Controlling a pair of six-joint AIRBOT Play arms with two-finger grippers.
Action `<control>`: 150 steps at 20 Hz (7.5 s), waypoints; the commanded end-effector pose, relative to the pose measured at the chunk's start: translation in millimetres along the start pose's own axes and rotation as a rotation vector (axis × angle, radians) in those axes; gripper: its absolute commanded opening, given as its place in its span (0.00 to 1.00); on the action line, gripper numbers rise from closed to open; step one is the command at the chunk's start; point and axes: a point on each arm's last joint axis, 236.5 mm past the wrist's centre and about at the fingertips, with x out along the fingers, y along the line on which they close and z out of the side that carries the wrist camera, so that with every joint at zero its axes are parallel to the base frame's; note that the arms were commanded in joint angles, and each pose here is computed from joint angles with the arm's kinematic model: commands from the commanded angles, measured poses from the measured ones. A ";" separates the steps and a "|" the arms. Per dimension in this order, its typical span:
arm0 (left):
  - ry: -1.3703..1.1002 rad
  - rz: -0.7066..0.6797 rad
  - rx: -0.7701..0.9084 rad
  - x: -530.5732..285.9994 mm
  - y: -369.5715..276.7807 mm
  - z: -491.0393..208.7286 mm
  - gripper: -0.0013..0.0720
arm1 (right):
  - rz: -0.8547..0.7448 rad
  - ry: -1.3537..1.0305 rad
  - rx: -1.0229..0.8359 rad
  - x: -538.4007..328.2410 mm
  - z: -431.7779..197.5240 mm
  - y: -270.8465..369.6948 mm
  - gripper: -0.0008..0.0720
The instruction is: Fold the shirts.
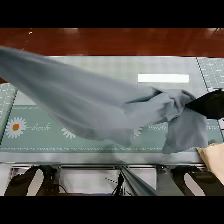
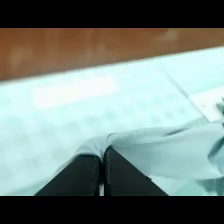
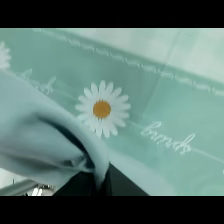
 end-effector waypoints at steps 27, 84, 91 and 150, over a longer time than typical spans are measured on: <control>0.506 -0.015 -0.486 133.2 121.1 -258.7 0.05 | -0.071 0.236 0.391 149.9 -60.1 -92.4 0.76; -0.278 0.263 0.323 -20.9 37.9 92.2 0.05 | -0.512 -0.779 -0.310 -163.3 149.5 -1.4 0.06; -0.472 0.349 0.560 -115.6 -44.3 144.5 0.05 | -0.434 -0.796 -0.211 -212.0 121.8 16.2 0.06; 0.745 0.142 -0.798 101.5 189.0 -324.2 0.81 | -0.151 0.175 0.402 120.3 20.9 -227.4 0.61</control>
